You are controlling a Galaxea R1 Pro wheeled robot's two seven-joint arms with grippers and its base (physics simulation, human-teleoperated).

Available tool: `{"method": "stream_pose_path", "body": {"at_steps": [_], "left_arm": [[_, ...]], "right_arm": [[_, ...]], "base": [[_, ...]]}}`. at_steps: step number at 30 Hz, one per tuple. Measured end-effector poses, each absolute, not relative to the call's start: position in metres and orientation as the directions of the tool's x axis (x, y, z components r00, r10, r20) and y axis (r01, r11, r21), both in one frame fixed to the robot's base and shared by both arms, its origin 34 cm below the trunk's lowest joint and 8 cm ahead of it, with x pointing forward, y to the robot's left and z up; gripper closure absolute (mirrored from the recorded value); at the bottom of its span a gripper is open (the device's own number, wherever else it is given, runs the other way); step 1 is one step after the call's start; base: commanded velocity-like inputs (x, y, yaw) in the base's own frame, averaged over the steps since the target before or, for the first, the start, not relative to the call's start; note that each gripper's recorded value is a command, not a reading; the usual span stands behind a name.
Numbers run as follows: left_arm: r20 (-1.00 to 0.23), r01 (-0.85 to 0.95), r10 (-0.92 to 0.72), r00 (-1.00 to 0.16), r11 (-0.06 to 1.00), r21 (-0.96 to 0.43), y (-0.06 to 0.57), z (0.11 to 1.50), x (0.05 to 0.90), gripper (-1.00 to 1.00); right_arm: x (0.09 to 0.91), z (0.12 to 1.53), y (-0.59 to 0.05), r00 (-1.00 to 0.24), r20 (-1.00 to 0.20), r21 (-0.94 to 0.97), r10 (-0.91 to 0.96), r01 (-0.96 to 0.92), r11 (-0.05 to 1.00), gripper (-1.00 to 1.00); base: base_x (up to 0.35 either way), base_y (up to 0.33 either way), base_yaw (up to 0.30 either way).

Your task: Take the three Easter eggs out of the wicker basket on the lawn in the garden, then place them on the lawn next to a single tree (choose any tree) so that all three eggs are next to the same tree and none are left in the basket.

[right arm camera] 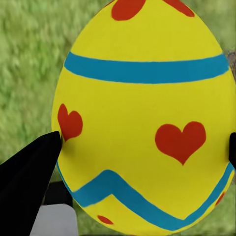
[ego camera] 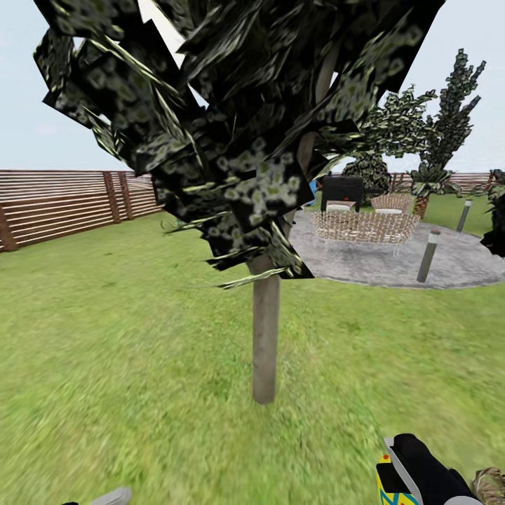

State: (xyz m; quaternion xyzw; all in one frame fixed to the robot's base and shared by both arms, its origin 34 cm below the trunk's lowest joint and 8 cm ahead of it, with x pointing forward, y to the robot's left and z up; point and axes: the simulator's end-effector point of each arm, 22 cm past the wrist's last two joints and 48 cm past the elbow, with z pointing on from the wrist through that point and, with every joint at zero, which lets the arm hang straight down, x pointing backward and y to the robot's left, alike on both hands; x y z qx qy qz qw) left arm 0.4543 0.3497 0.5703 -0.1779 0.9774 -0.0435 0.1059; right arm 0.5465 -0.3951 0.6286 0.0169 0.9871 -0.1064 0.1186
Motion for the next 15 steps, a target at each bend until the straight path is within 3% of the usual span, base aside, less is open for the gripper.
{"method": "stream_pose_path", "body": {"at_steps": [15], "left_arm": [[-0.198, -0.337, -0.357, -0.913, 0.933, -0.125, 0.3497, 0.5725, 0.4562, -1.00]], "right_arm": [[0.5481, 0.6314, -0.3944, -0.970, -0.245, -0.205, 0.008, 0.060, 0.977, 1.00]], "base": [[0.000, 0.330, -0.181]]}}
